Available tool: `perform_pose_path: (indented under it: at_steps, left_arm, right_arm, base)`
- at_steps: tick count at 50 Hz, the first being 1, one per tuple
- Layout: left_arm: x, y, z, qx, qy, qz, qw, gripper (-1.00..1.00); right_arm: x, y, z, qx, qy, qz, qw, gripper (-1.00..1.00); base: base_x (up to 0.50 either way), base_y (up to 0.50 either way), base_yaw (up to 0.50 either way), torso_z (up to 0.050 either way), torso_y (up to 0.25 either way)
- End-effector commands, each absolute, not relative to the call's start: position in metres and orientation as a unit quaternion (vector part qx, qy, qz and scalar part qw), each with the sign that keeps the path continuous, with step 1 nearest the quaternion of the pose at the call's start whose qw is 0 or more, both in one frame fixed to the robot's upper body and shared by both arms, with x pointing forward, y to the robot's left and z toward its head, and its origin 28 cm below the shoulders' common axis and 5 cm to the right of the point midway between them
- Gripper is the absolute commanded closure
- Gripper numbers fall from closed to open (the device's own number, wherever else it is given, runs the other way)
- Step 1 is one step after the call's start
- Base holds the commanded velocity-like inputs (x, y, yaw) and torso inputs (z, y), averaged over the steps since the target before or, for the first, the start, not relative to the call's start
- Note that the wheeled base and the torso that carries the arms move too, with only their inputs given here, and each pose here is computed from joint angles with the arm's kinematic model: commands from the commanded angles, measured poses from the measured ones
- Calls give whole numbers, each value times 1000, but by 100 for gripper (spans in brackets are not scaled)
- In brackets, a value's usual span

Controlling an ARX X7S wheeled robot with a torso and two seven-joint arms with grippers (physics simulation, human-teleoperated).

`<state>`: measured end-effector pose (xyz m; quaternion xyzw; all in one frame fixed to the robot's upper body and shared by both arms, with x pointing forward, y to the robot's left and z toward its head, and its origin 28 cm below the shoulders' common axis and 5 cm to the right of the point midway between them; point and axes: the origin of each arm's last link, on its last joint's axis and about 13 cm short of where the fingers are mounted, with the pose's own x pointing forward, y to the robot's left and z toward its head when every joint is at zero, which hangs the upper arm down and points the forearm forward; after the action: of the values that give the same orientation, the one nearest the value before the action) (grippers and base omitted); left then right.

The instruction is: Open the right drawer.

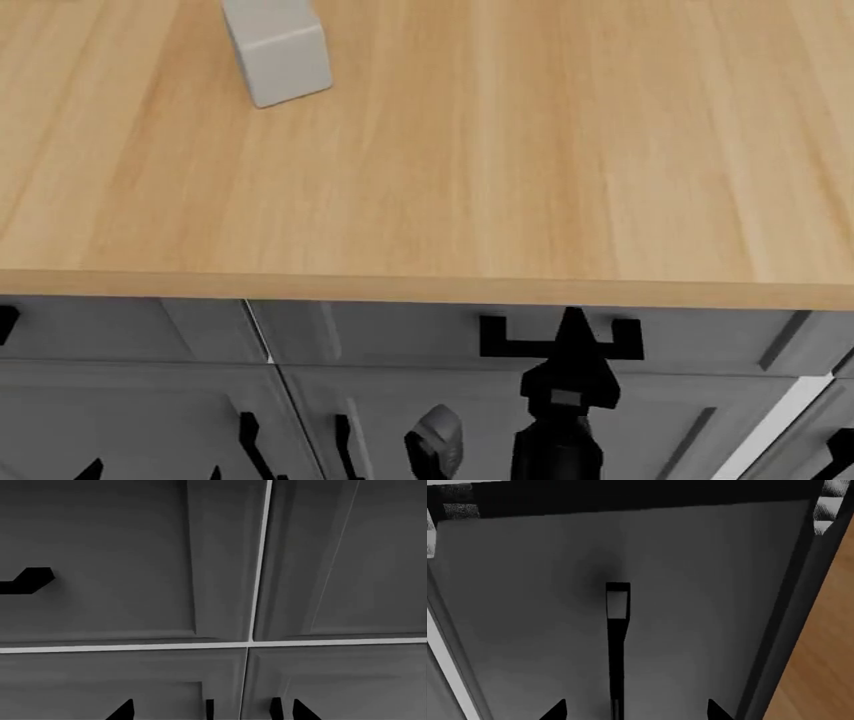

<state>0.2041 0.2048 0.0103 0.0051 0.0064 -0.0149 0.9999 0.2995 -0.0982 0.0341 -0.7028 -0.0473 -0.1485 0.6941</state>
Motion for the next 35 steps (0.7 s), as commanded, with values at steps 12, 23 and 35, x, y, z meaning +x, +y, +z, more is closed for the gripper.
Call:
perform_pose_path:
  at_steps: [12, 23, 35]
  left_arm:
    - [204, 205, 10, 6, 6, -15, 1000, -100]
    - [204, 205, 11, 7, 5, -16, 1000, -100]
    - [204, 204, 11, 10, 2, -18, 1000, -100]
  right_arm:
    - [308, -96, 18, -714, -34, -132, 687, -100]
    - [314, -102, 16, -716, -19, -142, 683, -100]
    - [321, -107, 15, -723, -7, -149, 675, -100]
  base:
    - [0, 0, 0, 0, 0]
    - [0, 0, 0, 0, 0]
    - [0, 0, 0, 0, 0]
